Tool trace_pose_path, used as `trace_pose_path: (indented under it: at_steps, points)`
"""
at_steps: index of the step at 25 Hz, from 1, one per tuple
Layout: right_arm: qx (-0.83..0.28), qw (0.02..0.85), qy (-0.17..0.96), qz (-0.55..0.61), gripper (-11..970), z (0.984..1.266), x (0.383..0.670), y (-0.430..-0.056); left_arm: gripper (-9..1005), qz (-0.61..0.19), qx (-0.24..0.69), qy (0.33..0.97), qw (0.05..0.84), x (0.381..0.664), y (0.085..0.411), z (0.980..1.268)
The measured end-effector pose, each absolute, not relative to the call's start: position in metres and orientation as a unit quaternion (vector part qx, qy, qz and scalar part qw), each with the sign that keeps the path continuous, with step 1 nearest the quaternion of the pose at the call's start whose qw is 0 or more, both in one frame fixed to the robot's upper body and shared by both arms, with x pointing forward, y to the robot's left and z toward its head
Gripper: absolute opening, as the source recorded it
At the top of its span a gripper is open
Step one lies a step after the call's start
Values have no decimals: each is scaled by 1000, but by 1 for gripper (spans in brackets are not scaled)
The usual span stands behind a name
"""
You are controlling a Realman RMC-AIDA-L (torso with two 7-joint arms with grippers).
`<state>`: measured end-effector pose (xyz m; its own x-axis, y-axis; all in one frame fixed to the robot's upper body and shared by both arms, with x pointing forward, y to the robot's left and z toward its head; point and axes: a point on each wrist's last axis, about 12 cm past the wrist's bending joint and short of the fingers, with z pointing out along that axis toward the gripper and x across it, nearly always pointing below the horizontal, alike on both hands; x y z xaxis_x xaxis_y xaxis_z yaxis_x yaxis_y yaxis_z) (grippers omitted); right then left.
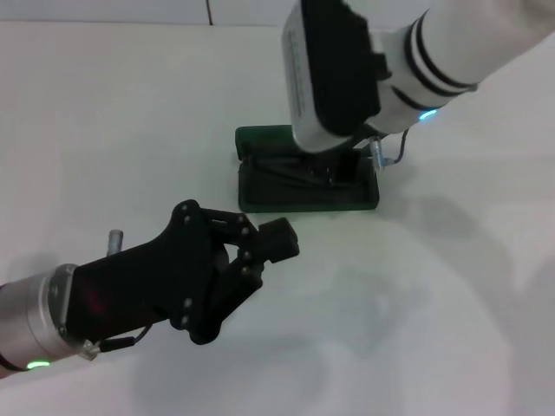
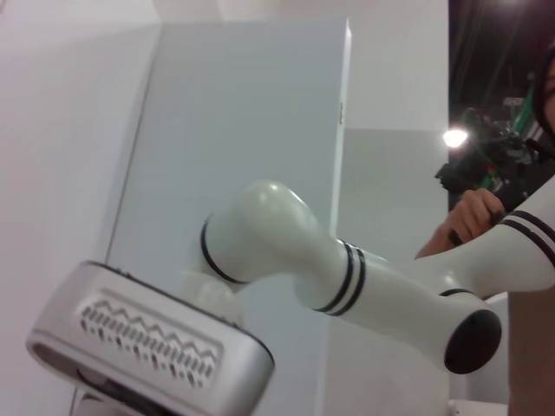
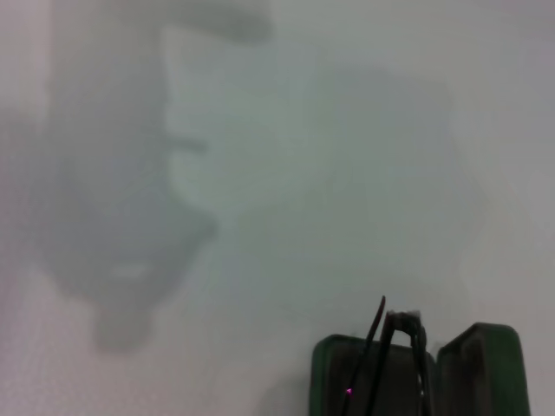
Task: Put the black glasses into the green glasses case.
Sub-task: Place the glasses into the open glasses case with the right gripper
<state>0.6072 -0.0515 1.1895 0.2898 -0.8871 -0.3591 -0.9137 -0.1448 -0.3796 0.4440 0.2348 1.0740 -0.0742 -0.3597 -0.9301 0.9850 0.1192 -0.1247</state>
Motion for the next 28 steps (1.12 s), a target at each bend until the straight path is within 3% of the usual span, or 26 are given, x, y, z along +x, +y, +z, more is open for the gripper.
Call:
trace_pose_path:
  at_steps: [13, 28]
  points:
    - [-785, 275, 553, -52, 69, 1163, 610, -46, 38, -568, 334, 466, 590, 447, 233, 1074]
    - [-787, 276, 548, -64, 68, 1159, 610, -43, 39, -567, 323, 476, 589, 445, 233, 1069]
